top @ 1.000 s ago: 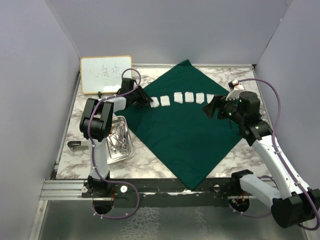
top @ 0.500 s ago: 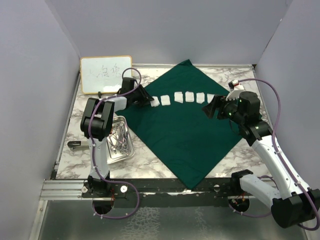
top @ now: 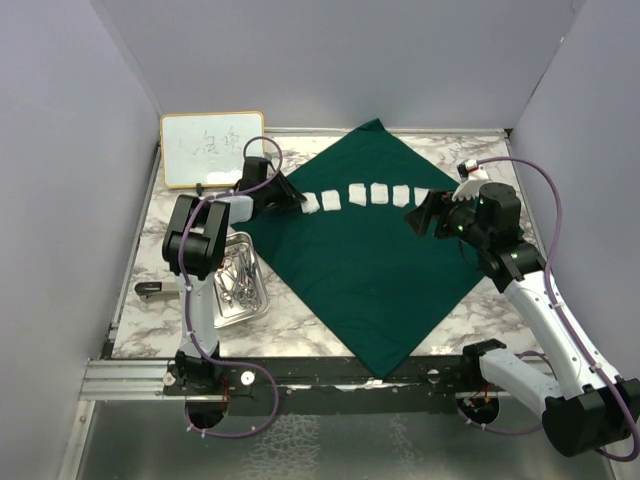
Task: Prepare the surgical pack
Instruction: Adjust the medical item in the surgical kit.
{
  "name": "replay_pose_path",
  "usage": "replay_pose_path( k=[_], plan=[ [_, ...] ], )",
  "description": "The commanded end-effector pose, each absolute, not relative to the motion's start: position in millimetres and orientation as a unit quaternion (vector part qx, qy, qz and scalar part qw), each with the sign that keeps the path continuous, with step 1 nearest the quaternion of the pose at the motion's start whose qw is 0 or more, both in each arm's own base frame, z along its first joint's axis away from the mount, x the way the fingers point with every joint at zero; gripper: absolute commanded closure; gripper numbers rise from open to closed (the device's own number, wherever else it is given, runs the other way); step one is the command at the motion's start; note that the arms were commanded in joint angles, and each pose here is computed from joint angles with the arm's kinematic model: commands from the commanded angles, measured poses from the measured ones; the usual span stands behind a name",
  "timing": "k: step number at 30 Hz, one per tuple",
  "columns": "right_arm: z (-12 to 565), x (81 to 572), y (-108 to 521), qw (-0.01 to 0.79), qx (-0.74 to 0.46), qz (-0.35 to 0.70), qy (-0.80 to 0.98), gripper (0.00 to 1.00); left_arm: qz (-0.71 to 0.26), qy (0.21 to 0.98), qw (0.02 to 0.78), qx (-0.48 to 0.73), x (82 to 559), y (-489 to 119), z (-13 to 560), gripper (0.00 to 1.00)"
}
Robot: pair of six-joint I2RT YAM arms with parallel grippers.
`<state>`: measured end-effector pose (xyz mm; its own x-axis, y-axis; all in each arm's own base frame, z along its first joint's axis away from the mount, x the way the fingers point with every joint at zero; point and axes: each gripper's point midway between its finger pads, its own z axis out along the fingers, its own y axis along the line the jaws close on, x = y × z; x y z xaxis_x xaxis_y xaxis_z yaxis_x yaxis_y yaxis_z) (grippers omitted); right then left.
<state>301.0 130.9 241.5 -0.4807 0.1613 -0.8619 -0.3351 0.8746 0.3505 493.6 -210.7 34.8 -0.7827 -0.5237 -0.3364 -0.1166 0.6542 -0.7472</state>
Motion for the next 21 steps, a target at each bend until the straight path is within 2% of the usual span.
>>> replay_pose_path(
  k=[1,8,21],
  plan=[
    [246,302,128,0.520,-0.051,0.240,0.818,0.25,-0.364,0.874,0.258,-0.191,482,-207,9,0.75],
    [245,302,129,0.519,-0.053,0.243,0.818,0.24,-0.374,0.870,0.261,-0.187,482,-209,14,0.79],
    [243,302,129,0.516,-0.053,0.243,0.820,0.25,-0.413,0.847,0.287,-0.173,484,-210,59,0.97]
  ],
)
